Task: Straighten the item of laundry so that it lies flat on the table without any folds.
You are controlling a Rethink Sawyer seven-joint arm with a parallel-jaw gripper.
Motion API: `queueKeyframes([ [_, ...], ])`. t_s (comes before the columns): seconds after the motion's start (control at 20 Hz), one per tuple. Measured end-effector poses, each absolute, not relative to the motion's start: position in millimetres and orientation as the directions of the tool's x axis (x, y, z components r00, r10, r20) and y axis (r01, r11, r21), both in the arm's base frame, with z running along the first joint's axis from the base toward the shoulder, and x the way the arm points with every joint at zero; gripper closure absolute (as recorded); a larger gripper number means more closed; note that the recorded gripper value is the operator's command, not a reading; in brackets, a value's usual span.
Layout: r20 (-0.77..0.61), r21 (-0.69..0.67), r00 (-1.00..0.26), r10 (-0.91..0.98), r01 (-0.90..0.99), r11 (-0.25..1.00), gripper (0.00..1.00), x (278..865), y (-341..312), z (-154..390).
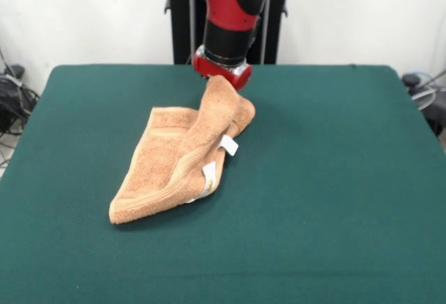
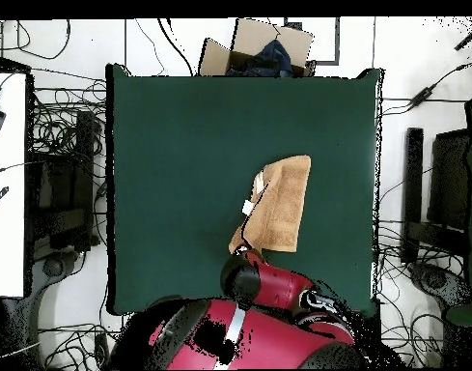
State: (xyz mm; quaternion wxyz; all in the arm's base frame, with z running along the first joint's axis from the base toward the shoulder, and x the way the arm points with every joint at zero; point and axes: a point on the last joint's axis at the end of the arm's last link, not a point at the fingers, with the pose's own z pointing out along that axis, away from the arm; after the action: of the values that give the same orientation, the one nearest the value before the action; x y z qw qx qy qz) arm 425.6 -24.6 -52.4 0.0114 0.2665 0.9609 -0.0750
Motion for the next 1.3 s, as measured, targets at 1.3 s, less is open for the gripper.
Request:
queueKeyframes([
  [1.3, -0.053, -0.146, -0.867, 0.496, 0.498, 0.855, 1.00, 430.0, -1.9, -29.1],
])
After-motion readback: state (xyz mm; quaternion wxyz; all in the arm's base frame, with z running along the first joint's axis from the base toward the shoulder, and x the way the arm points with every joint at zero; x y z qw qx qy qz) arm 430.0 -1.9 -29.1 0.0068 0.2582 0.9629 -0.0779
